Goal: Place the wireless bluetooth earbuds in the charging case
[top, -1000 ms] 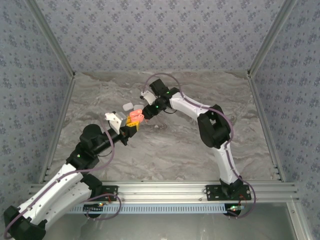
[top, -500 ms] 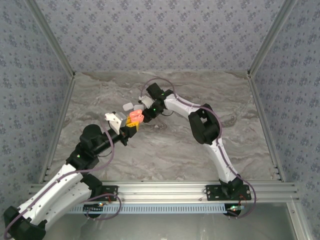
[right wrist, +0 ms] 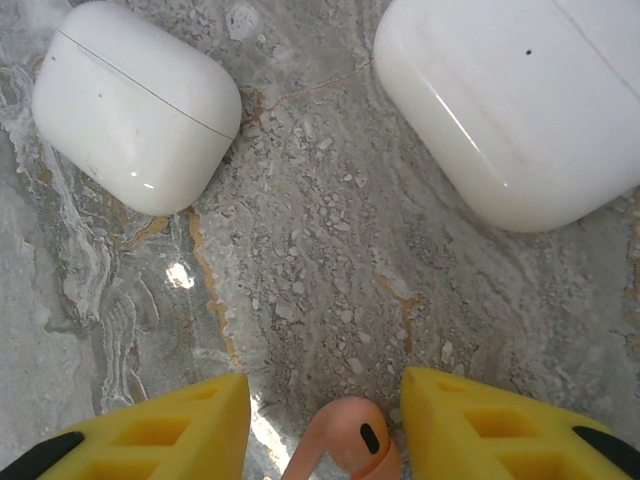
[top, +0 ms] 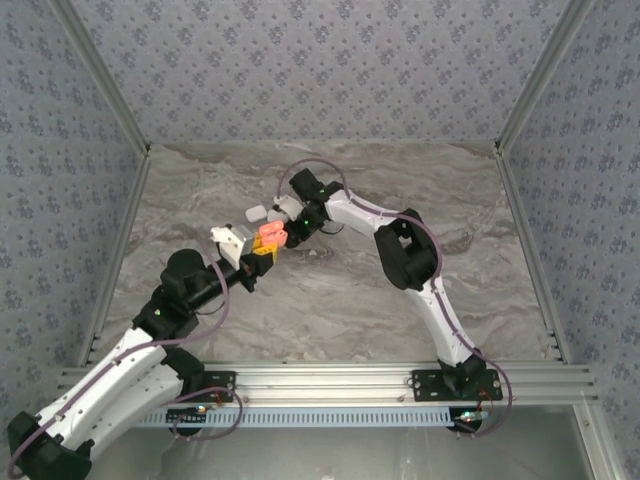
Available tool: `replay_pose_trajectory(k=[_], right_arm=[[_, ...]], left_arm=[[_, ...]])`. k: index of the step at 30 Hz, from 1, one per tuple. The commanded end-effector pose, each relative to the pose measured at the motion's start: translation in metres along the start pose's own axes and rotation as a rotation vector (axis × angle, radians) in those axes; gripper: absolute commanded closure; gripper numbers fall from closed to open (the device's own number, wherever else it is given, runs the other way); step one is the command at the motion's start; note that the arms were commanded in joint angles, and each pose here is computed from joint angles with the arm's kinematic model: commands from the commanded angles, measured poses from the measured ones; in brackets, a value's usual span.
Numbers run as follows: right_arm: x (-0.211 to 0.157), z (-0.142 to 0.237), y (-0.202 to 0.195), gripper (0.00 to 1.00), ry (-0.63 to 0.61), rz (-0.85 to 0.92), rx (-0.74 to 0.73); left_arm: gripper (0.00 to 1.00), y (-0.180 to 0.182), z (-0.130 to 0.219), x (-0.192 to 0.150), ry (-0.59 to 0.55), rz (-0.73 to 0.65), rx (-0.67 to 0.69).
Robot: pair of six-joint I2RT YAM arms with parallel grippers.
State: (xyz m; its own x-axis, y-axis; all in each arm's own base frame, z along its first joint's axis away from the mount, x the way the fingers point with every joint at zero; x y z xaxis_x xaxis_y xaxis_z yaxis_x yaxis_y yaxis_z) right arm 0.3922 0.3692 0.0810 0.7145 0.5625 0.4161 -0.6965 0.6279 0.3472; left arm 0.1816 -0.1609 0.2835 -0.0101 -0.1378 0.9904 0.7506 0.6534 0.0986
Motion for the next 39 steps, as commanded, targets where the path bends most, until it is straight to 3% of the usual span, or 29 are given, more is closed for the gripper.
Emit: replay_pose_trajectory(k=[1,21,30,34,39], right_arm=[[-0.020,-0.006,0.005,0.54,0.081,-0.002,0.015],[-0.034,0.002,0.002,0.66,0.109,0.005,-0.007],[-0.033,0.005,-0.001,0.81,0.103,0.005,-0.012],[-0.027,0.022,0.002,0.85,0.035,0.009,-0.013],[-0.015,0.082,0.007,0.86,-0.162,0.019,-0.052]], left_arm=[[0.98,0.000,0.002,0.007,-0.030,-0.012,0.004],[0.97,0.001,-0.002,0.010,-0.025,-0.017,0.002],[0.97,0.001,-0.004,0.009,-0.019,-0.016,0.000],[0.97,0.001,-0.003,0.008,-0.019,-0.011,0.000],[0.97,0.000,-0.004,0.006,-0.026,-0.002,-0.005]])
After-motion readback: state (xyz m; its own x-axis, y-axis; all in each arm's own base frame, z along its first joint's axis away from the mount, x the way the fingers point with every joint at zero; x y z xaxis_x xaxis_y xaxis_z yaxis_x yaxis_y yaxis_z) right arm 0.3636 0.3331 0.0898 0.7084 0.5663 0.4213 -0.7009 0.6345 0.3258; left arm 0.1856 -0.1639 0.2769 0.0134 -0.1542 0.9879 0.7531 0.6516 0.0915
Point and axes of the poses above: each hand's point on the last joint's axis, 136 mm out from that joint toward the fingers, its own z axis back along the fingers, its own y axis along the line the jaws close on, x = y × z, the point moved 6 cm from there along z, back along the fingers, and after that the axes turned 11 degrees about -z, right-handed, at the moved point
